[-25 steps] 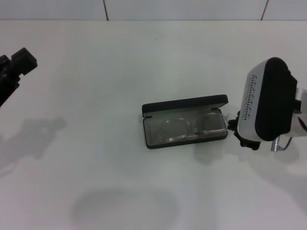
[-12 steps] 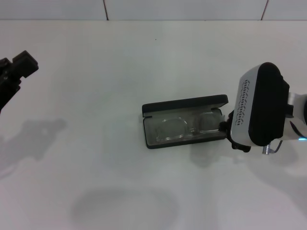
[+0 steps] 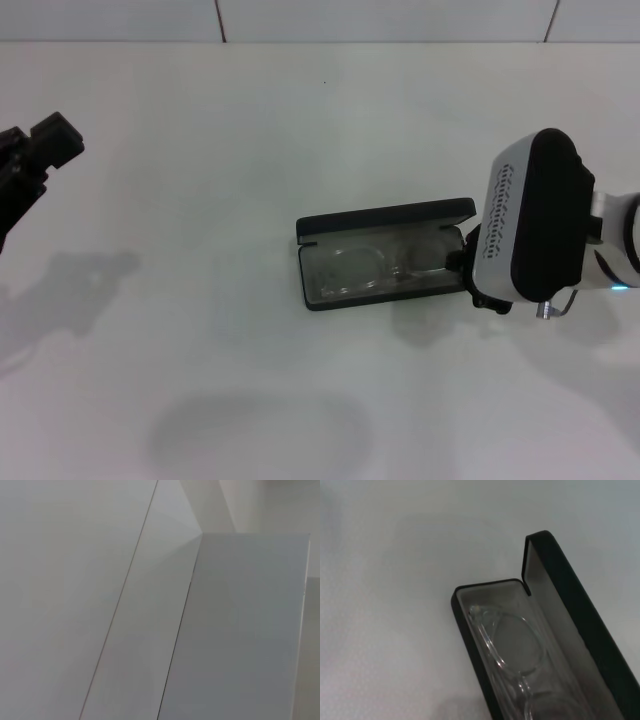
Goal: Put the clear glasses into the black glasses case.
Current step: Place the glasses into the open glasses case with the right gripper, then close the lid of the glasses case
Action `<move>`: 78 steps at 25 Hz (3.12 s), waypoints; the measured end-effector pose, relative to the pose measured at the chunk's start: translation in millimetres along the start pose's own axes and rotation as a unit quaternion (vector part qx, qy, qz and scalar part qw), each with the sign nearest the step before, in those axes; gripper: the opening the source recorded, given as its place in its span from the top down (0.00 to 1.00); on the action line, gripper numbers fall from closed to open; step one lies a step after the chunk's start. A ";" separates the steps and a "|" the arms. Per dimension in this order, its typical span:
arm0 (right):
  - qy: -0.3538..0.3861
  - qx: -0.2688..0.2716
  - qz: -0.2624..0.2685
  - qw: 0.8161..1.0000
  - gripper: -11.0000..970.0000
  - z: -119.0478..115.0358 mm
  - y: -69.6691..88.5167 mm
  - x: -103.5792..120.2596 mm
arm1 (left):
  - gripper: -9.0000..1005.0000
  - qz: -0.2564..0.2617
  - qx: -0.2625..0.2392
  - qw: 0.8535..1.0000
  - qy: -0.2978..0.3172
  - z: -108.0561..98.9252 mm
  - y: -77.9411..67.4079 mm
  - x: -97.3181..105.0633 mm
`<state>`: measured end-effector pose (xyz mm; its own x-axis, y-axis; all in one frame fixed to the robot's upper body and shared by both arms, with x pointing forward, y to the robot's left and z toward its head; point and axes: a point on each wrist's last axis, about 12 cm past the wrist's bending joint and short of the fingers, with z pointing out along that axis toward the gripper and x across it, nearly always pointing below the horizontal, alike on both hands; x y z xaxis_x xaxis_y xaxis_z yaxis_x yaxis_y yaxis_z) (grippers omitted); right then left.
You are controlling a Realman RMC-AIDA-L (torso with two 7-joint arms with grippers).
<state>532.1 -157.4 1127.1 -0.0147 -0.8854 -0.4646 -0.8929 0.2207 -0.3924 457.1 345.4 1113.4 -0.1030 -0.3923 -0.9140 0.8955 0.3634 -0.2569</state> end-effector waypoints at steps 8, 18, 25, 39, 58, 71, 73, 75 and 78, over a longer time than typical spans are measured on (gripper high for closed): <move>-0.006 -0.002 -0.002 1.000 0.96 2.5 1.1 -0.4 | 0.93 0.000 0.000 1.000 0.000 0.0 -0.4 0.6; -0.021 -0.011 -0.002 1.000 0.96 6.8 1.1 -1.5 | 0.93 -0.001 -0.001 1.000 0.000 -0.4 -0.9 1.1; -0.030 -0.010 -0.001 0.999 0.96 7.4 1.3 -3.5 | 0.93 -0.002 0.000 1.000 0.000 -0.4 -0.9 1.1; -0.075 -0.020 -0.014 0.997 0.96 -23.8 18.8 -23.4 | 0.93 -0.004 -0.004 1.000 0.001 -2.7 -2.2 1.9; -0.204 0.129 0.224 0.944 0.96 -154.6 -68.1 62.3 | 0.93 -0.032 0.020 0.999 0.039 78.5 40.4 0.6; -0.364 0.183 0.323 0.854 0.95 -201.1 -52.2 175.3 | 0.70 -0.041 0.030 0.962 0.269 210.3 55.6 58.8; -0.405 0.198 0.338 0.826 0.95 -202.0 -45.6 190.2 | 0.71 -0.044 0.024 0.956 0.288 217.2 55.6 66.7; -0.430 0.214 0.348 0.805 0.84 -204.0 -39.4 202.1 | 0.71 -0.047 0.017 0.950 0.307 221.5 56.1 74.4; -0.431 0.225 0.357 0.798 0.72 -206.0 -33.1 211.5 | 0.72 -0.044 0.008 0.945 0.324 224.6 57.2 80.0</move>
<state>465.9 -436.3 1205.4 0.0415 0.0994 -0.9942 -0.5415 0.8385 0.0612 597.3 145.1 1096.1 -0.4159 0.1818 -0.8910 0.8774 0.3377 -0.3407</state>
